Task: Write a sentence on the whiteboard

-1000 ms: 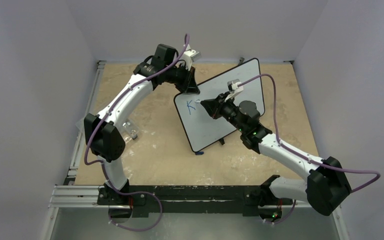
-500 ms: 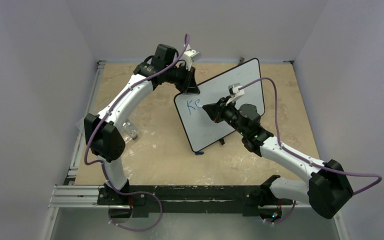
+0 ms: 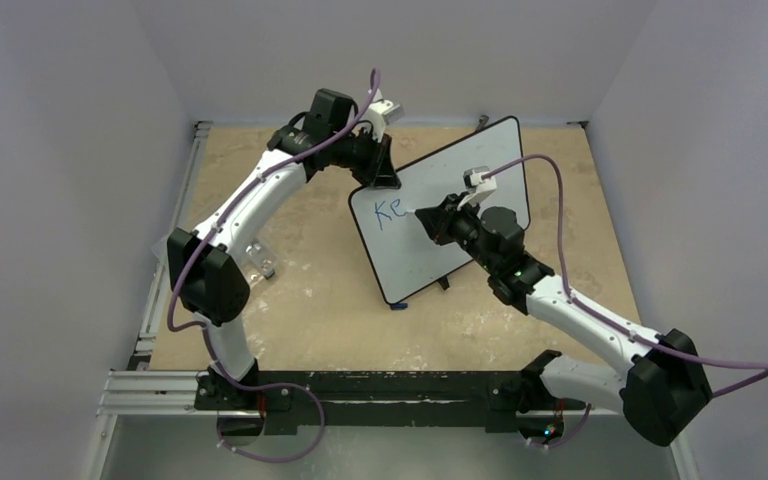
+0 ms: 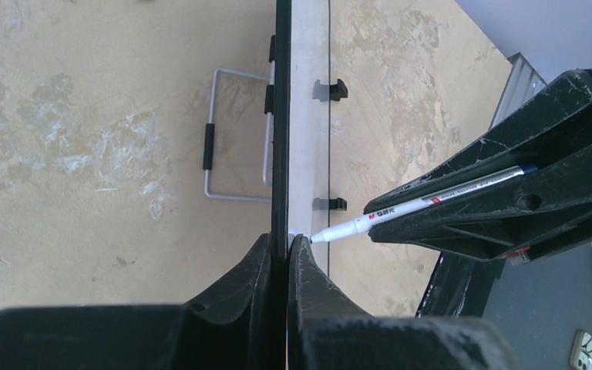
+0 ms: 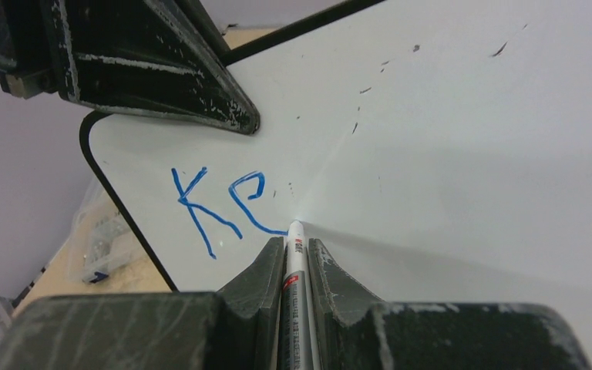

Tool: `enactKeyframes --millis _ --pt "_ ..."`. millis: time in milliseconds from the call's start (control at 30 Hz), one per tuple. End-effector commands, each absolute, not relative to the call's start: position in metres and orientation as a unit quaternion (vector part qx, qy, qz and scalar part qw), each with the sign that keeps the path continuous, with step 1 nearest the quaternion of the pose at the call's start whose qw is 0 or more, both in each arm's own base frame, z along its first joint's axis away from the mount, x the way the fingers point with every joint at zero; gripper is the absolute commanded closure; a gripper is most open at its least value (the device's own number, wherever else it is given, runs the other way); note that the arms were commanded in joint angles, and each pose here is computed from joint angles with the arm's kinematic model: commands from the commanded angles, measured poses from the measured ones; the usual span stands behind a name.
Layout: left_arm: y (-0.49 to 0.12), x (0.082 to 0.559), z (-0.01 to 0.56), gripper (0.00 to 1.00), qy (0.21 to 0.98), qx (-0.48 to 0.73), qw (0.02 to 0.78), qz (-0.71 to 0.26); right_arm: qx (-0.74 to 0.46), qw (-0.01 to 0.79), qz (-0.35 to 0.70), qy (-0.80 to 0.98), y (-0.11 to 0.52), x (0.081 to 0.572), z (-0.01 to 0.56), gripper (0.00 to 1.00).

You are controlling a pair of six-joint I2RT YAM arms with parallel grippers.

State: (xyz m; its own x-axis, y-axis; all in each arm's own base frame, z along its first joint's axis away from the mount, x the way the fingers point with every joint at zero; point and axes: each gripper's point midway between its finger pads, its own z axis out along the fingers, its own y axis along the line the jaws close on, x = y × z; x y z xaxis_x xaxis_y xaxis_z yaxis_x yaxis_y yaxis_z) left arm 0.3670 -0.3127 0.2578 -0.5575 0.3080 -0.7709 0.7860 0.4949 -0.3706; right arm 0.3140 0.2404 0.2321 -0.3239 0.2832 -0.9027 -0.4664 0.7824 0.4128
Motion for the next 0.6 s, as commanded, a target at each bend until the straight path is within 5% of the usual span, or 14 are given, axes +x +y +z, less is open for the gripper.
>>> enactKeyframes --millis 0,567 --pt "-0.297 0.387 0.271 1.0 0.792 0.365 0.396 -0.287 -0.051 0.623 0.308 0.718 0.227 0.319 0.274 1.0" --pt "-0.297 0.384 0.272 1.0 0.79 0.367 0.4 -0.286 -0.054 0.632 0.327 0.7 0.235 0.321 0.293 1.0"
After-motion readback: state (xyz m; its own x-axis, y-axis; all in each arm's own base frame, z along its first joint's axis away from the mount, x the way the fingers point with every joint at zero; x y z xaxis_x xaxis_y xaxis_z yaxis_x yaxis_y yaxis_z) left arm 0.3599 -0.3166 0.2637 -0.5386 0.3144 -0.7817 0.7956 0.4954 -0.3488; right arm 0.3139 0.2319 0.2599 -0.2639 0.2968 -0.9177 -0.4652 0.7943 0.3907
